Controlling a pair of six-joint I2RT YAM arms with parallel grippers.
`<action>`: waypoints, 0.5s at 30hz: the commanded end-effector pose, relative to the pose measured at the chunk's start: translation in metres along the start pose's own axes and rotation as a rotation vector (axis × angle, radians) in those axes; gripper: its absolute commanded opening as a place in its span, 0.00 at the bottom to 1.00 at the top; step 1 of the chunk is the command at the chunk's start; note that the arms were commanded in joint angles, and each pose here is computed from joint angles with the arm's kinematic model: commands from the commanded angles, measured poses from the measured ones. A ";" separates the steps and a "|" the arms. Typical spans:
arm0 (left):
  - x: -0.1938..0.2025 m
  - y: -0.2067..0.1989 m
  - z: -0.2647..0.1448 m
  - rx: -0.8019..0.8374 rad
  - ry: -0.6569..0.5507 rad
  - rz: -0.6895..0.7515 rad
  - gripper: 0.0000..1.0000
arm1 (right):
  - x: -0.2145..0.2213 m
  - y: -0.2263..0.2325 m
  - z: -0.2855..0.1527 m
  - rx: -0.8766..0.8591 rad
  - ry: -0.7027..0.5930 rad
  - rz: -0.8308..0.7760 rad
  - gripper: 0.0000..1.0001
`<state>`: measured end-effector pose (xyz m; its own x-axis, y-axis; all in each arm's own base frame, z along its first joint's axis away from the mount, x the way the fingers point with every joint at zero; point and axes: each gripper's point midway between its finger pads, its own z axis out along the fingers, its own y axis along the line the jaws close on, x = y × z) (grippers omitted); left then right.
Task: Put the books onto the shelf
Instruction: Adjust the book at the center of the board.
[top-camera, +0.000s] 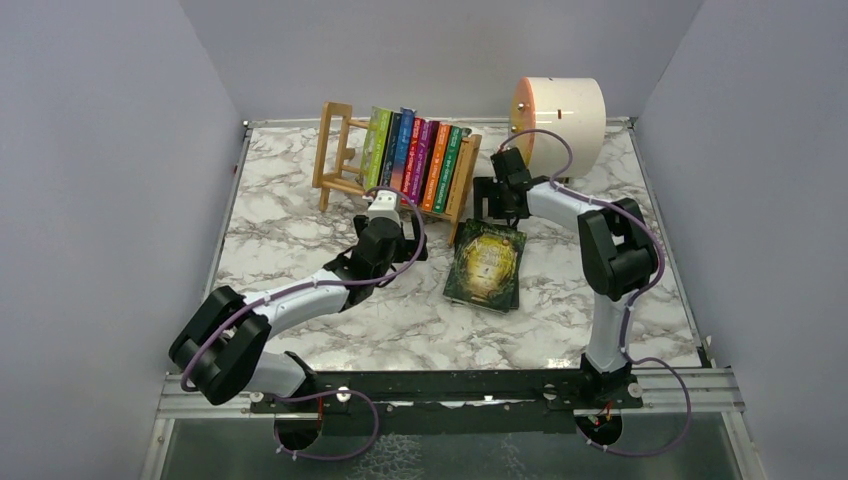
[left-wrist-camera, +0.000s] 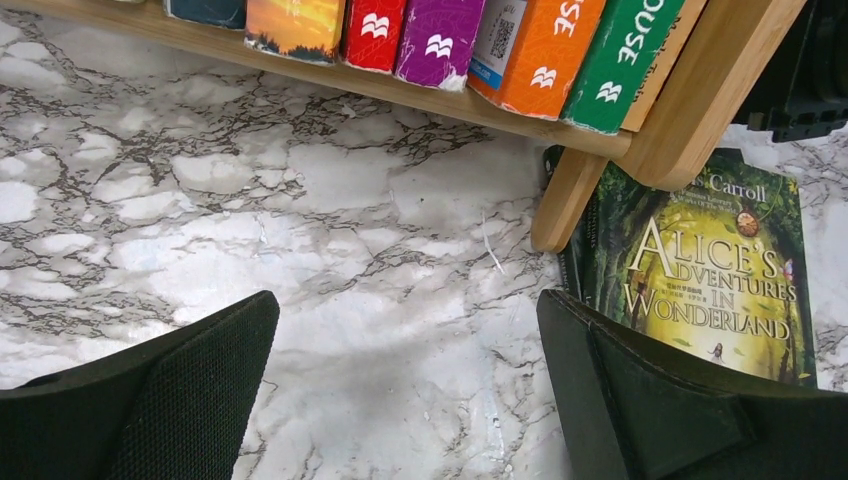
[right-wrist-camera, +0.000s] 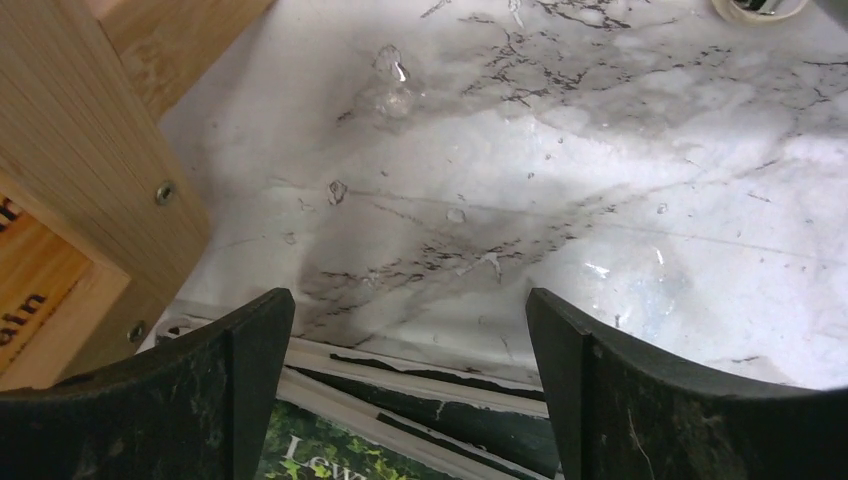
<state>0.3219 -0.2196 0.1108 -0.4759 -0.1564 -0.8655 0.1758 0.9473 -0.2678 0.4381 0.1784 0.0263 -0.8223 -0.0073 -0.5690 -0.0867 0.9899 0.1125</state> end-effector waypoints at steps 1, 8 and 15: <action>-0.005 -0.003 0.002 -0.011 -0.017 -0.008 0.99 | 0.020 -0.001 -0.006 -0.021 0.038 -0.010 0.85; 0.008 -0.002 0.004 -0.003 0.010 -0.004 0.99 | 0.041 -0.004 -0.013 -0.037 0.065 -0.003 0.85; 0.024 -0.008 0.002 0.036 0.038 -0.002 0.99 | 0.054 -0.002 -0.024 -0.056 0.072 -0.001 0.84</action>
<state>0.3178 -0.2236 0.0967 -0.5013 -0.1420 -0.8536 0.1766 0.9489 -0.2615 0.4121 0.1713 0.0261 -0.8101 -0.0057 -0.5863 -0.1038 0.9856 0.1338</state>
